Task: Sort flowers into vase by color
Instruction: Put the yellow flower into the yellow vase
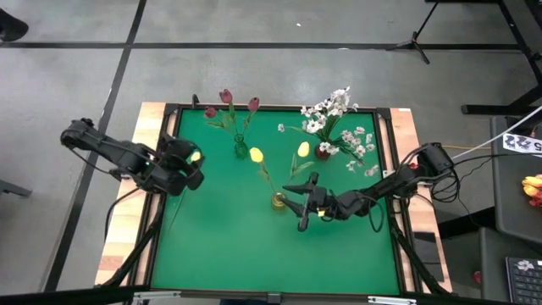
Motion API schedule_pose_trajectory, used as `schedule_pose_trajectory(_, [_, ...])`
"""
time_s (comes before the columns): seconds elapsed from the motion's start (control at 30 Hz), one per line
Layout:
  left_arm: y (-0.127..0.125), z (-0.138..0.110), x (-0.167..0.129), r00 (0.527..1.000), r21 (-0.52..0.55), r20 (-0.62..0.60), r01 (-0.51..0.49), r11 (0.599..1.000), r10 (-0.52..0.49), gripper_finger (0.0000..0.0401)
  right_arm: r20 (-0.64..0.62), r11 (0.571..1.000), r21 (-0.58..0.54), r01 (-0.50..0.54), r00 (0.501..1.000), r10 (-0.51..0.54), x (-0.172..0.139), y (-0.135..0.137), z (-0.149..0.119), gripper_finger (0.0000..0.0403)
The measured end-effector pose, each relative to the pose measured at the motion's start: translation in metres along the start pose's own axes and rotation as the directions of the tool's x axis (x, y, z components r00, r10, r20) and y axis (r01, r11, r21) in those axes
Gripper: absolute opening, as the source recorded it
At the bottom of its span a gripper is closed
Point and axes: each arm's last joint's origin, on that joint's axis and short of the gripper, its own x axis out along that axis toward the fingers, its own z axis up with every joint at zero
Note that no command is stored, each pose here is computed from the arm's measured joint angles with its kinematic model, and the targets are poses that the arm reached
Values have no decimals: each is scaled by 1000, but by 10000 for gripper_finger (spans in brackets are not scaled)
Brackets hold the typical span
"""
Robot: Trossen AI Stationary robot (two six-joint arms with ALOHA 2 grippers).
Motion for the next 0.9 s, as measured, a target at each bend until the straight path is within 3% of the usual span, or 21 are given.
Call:
schedule_pose_trajectory(0.17, [-1,-23,25,988,-11,-144,-62,998,59,214,1,1000,-10,-8,1000,8,-2,2,2,179])
schedule_pose_trajectory(0.37, [5,-52,51,936,-15,-333,-122,992,110,214,0,1000,-11,-8,1000,8,-2,2,2,179])
schedule_pose_trajectory(0.7, [-1,-92,79,852,-67,-524,-16,998,-22,214,-6,1000,-16,-16,1000,16,-2,2,1,179])
schedule_pose_trajectory(0.9, [-1,-98,82,844,-96,-535,-27,995,-29,214,-17,1000,-24,-16,1000,16,-2,2,0,179])
